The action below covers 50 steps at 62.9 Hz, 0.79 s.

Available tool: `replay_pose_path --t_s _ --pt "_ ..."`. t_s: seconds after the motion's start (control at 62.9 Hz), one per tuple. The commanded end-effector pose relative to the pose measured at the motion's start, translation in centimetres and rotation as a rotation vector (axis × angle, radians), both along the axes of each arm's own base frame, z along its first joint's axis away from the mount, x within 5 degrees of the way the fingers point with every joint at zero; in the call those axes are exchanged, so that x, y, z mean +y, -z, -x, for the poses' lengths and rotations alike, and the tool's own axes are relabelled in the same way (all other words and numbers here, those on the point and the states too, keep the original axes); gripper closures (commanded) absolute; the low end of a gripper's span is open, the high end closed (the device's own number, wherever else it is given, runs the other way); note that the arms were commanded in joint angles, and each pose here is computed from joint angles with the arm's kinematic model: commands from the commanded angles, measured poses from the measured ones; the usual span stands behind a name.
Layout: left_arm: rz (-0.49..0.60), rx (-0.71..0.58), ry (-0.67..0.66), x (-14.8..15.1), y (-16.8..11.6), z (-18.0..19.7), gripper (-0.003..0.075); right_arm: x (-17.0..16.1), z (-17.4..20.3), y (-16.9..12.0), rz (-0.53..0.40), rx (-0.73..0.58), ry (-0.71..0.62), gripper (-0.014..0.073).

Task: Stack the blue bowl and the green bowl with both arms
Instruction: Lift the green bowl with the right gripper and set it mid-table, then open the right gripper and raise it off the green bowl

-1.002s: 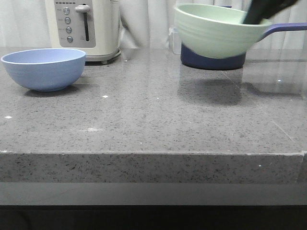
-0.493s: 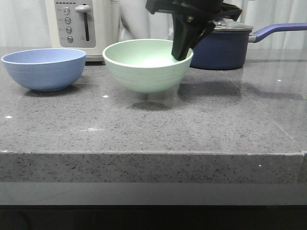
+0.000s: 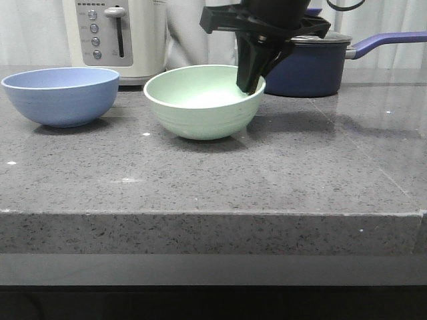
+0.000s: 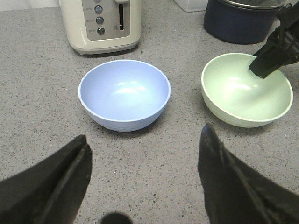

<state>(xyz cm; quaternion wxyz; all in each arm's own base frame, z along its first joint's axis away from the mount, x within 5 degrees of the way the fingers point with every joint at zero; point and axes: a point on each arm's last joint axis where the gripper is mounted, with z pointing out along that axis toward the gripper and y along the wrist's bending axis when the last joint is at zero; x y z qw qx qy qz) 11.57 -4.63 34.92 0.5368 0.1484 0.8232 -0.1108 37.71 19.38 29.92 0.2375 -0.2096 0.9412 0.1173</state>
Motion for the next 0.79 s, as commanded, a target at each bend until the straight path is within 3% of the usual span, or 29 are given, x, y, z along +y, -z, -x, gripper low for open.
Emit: replay_pose_path --t_s 0.0,0.159,0.413,0.572,0.779 --pt "0.038 -0.086 0.008 -0.2 -1.5 -0.2 0.0248 -0.4 0.5 -3.3 -0.044 -0.098 0.005 0.0496" --pt "0.038 -0.086 0.008 -0.2 -1.5 -0.2 0.0248 -0.4 0.6 -3.3 -0.039 -0.087 0.003 0.0486" --pt "0.038 -0.086 0.008 -0.2 -1.5 -0.2 0.0248 -0.4 0.5 -3.6 -0.051 -0.112 0.007 0.0252" --pt "0.038 -0.086 0.008 -0.2 -1.5 -0.2 0.0248 -1.2 1.5 -5.7 -0.061 -0.155 0.011 0.0249" --pt "0.038 -0.086 0.008 -0.2 -1.5 -0.2 0.0248 -3.4 4.5 -9.3 -0.008 -0.239 0.011 0.0249"
